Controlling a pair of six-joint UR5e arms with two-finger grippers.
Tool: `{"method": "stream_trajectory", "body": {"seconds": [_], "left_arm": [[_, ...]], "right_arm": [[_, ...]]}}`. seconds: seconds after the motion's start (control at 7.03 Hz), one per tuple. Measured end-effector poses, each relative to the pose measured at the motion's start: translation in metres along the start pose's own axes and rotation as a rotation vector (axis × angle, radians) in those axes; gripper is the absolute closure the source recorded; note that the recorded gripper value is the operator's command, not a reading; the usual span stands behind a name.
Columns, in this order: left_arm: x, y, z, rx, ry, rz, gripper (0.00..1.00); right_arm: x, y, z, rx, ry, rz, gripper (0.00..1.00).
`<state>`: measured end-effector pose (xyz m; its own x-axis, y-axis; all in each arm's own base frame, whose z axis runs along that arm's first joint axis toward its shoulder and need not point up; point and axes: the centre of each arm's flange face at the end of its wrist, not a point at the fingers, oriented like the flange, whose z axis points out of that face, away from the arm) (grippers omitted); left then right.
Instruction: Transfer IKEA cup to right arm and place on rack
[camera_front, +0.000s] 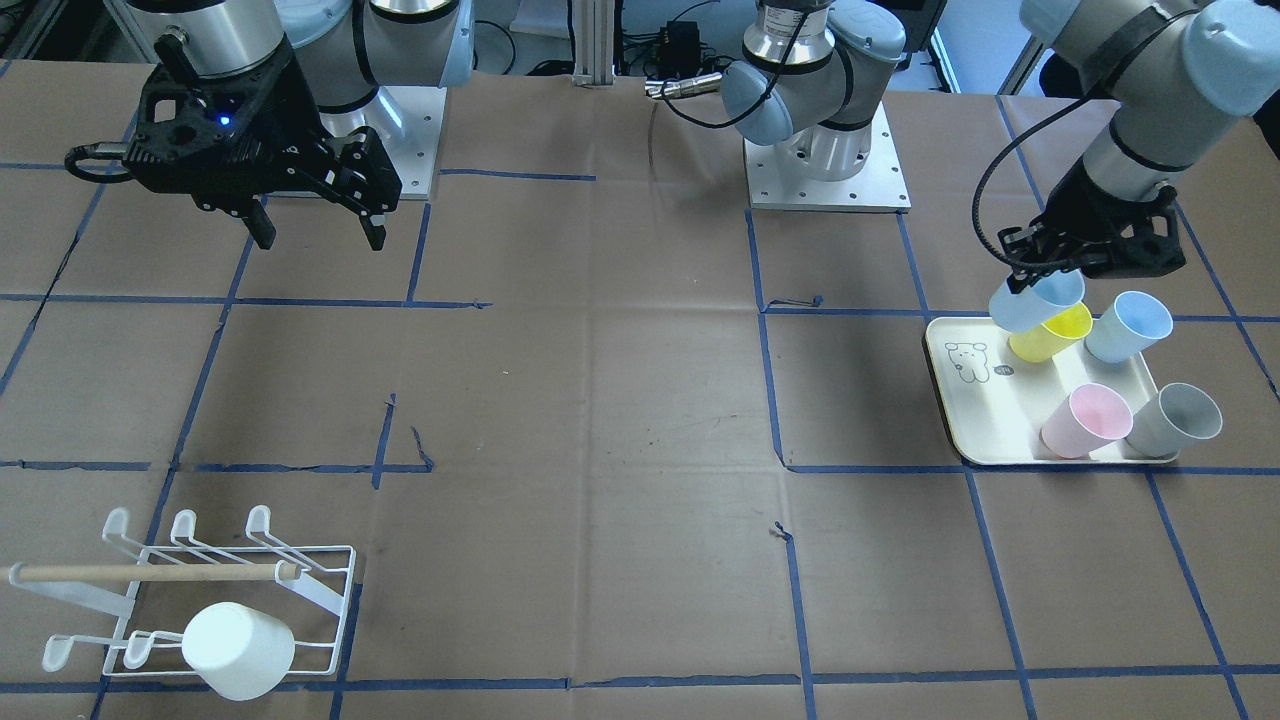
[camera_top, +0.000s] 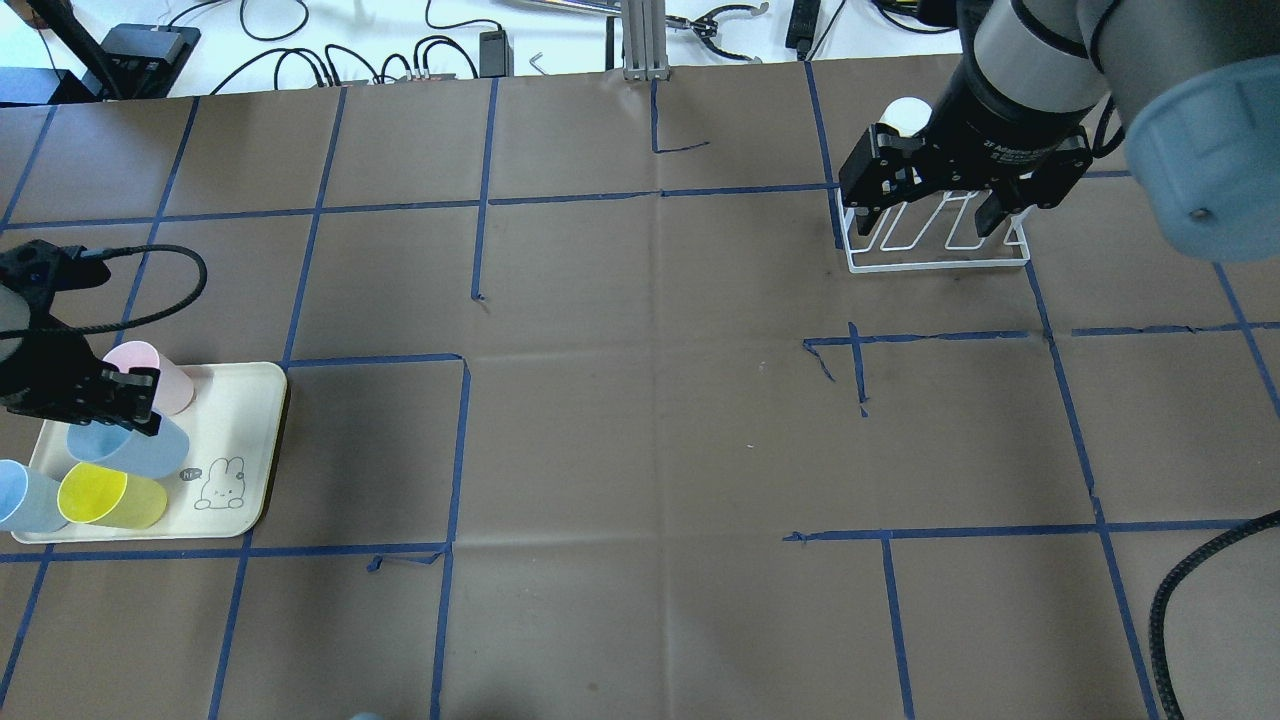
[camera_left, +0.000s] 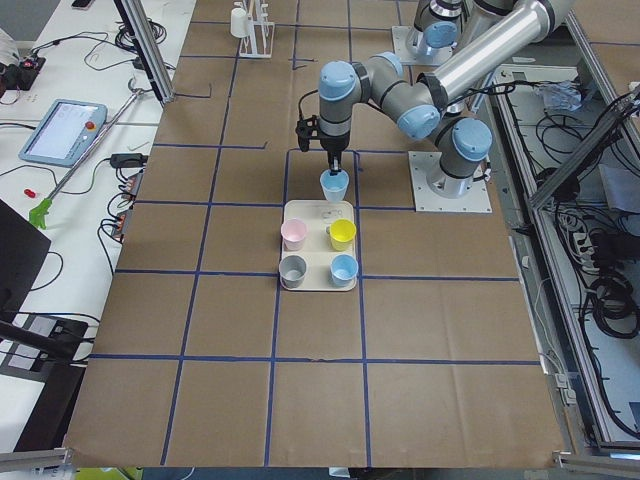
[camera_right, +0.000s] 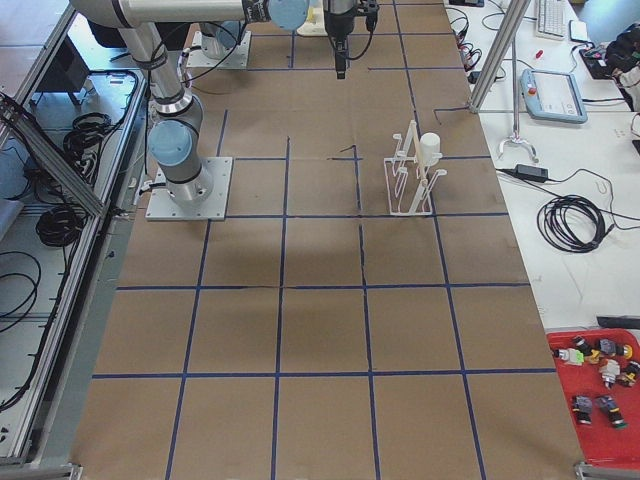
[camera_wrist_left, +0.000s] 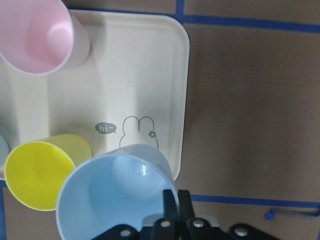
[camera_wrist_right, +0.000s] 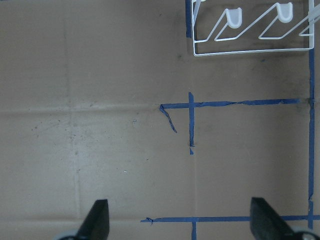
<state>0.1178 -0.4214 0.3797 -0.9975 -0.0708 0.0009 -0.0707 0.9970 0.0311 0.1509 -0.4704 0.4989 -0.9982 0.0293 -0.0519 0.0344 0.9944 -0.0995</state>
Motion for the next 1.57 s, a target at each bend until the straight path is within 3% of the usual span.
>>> {"method": "stream_trajectory", "body": {"seconds": [0.43, 0.57, 0.85, 1.14, 1.57], "left_arm": [[0.002, -0.054, -0.083, 0.049, -0.009, 0.060, 1.00], [0.019, -0.075, -0.098, 0.078, -0.006, 0.110, 1.00], [0.065, -0.107, -0.110, 0.185, 0.080, 0.211, 1.00], [0.114, -0.129, -0.114, 0.330, 0.219, 0.301, 1.00], [0.182, -0.137, -0.120, 0.518, 0.548, 0.425, 1.00]], "right_arm": [[0.000, 0.000, 0.001, 0.003, -0.006, 0.028, 0.00], [-0.001, -0.001, 0.003, 0.010, -0.012, 0.100, 0.00], [-0.012, -0.005, 0.013, 0.042, -0.061, 0.310, 0.00], [-0.031, -0.002, 0.028, 0.098, -0.186, 0.524, 0.00], [-0.047, 0.006, 0.049, 0.219, -0.449, 0.805, 0.00]]}}
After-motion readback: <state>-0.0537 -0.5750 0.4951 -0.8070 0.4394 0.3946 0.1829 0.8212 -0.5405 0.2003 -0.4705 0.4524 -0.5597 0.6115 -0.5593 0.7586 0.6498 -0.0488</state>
